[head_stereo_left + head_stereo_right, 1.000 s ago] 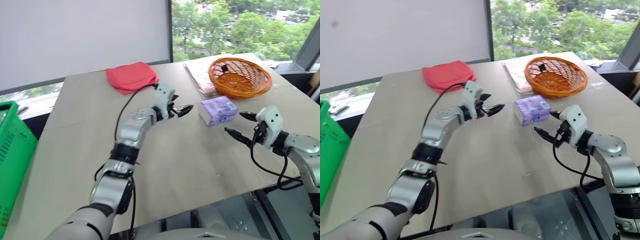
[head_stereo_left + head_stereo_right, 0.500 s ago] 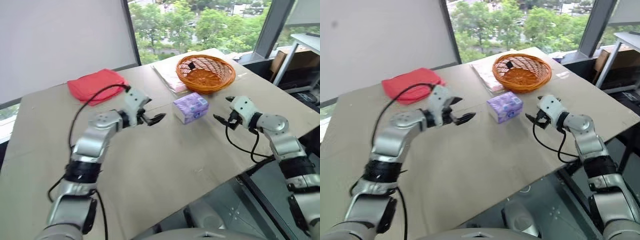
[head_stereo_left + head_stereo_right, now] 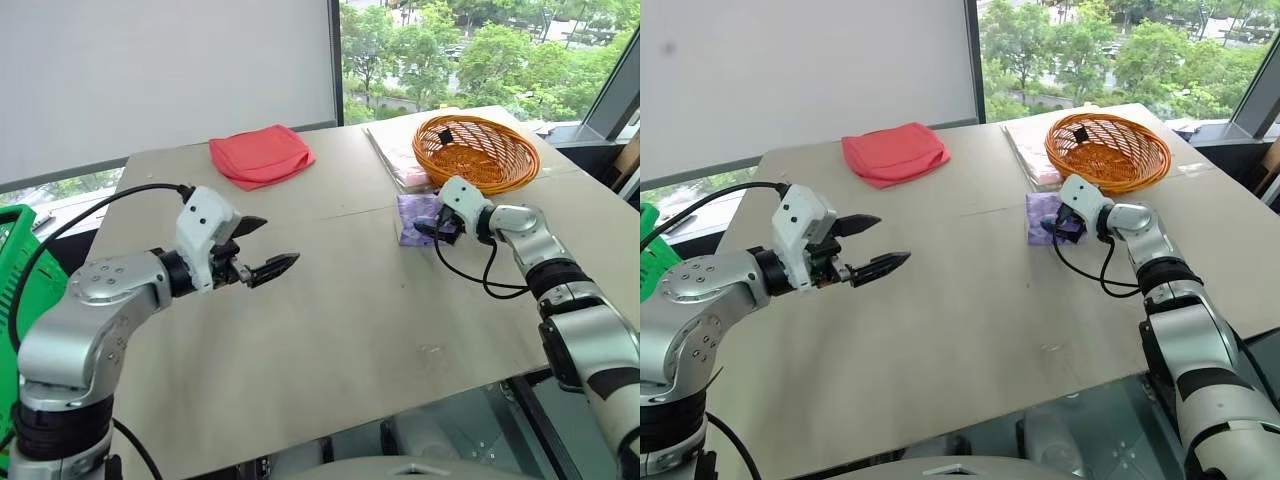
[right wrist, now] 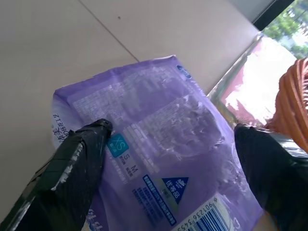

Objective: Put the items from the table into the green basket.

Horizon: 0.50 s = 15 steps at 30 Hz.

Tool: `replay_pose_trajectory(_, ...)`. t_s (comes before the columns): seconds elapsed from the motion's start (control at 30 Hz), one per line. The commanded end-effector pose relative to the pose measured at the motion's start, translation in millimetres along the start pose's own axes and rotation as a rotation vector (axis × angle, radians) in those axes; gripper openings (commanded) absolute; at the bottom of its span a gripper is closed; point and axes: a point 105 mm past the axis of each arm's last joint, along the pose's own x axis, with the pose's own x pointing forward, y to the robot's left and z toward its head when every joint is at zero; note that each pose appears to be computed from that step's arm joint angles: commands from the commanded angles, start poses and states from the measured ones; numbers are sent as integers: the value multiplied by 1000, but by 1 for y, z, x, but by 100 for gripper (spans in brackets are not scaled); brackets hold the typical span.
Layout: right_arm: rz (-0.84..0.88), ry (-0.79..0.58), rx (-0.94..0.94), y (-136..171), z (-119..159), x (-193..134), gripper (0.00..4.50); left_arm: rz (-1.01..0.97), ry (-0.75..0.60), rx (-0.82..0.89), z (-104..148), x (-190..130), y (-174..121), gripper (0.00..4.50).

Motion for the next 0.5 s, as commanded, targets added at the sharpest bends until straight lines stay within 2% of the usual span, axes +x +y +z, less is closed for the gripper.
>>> replay_pose_trajectory(0.03,67,68,82,4,-12,-3,450,-25,-28,24,14,-11,-9,446)
replay_pose_trajectory(0.1,85,54,126,3,-9,-5,450,-29,-7,18,11,-15,-12,446)
replay_pose_trajectory(0.2,154,103,162,9,-18,-10,450,-30,20,11,6,-20,-16,446)
replay_pose_trajectory(0.37,232,162,145,19,-29,-16,450,-33,25,9,5,-19,-19,446)
replay_pose_trajectory(0.5,138,207,51,6,-32,-16,450,-31,20,8,7,-17,-19,446)
